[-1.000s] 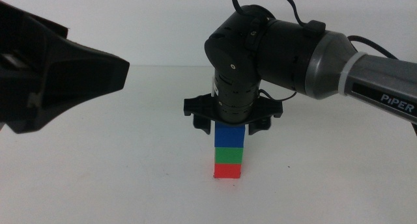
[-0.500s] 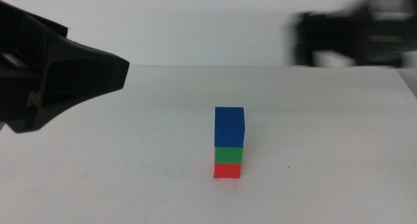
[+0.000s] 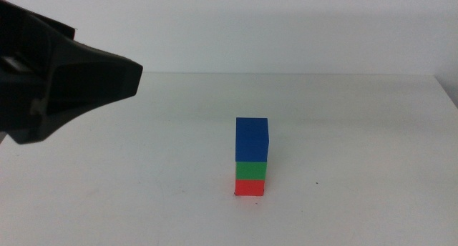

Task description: Stack red cubes first, then green, then blue cubes in a specific spot.

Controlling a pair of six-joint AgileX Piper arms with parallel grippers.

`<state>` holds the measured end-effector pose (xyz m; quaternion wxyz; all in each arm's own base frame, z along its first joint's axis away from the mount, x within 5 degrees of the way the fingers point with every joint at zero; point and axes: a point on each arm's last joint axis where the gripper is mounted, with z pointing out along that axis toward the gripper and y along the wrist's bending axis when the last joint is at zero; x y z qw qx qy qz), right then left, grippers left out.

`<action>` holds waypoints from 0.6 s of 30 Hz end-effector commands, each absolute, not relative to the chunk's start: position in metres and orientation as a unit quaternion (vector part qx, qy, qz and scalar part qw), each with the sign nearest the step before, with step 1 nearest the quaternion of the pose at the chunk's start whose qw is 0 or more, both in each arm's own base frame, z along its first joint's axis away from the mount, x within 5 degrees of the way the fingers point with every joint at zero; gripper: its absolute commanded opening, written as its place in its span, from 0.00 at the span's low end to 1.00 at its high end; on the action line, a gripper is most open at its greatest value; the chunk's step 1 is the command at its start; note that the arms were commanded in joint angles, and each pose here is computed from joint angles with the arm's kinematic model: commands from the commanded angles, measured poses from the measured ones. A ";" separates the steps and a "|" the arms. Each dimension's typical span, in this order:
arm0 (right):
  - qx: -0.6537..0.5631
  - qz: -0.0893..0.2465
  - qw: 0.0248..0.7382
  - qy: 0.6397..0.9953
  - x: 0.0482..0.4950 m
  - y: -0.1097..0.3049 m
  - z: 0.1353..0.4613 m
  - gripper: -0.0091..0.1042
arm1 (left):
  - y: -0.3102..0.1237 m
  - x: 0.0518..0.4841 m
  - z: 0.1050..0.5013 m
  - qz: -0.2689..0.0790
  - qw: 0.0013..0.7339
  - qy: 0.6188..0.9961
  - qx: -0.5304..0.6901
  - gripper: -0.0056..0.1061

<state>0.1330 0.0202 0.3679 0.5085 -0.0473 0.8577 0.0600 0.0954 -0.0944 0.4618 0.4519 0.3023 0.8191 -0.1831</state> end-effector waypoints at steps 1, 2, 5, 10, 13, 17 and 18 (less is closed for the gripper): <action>-0.051 0.056 0.525 0.848 0.131 0.019 0.369 0.90 | -0.095 0.096 0.463 -0.185 0.456 0.817 0.301 0.82; -0.050 0.057 0.525 0.848 0.130 0.018 0.370 0.90 | -0.095 0.096 0.463 -0.185 0.456 0.817 0.301 0.82; -0.049 0.058 0.526 0.847 0.130 0.019 0.370 0.90 | -0.095 0.096 0.463 -0.186 0.457 0.816 0.301 0.82; -0.046 0.061 0.525 0.847 0.130 0.019 0.370 0.90 | -0.095 0.096 0.463 -0.186 0.458 0.816 0.301 0.82; -0.045 0.061 0.525 0.847 0.130 0.019 0.370 0.90 | -0.094 0.101 0.453 -0.169 0.460 0.820 0.295 0.82; -0.043 0.067 0.525 0.847 0.130 0.019 0.370 0.90 | -0.083 0.109 0.431 -0.169 0.503 0.811 0.246 0.82; -0.043 0.067 0.525 0.847 0.130 0.019 0.370 0.90 | -0.080 0.112 0.423 -0.165 0.514 0.809 0.232 0.82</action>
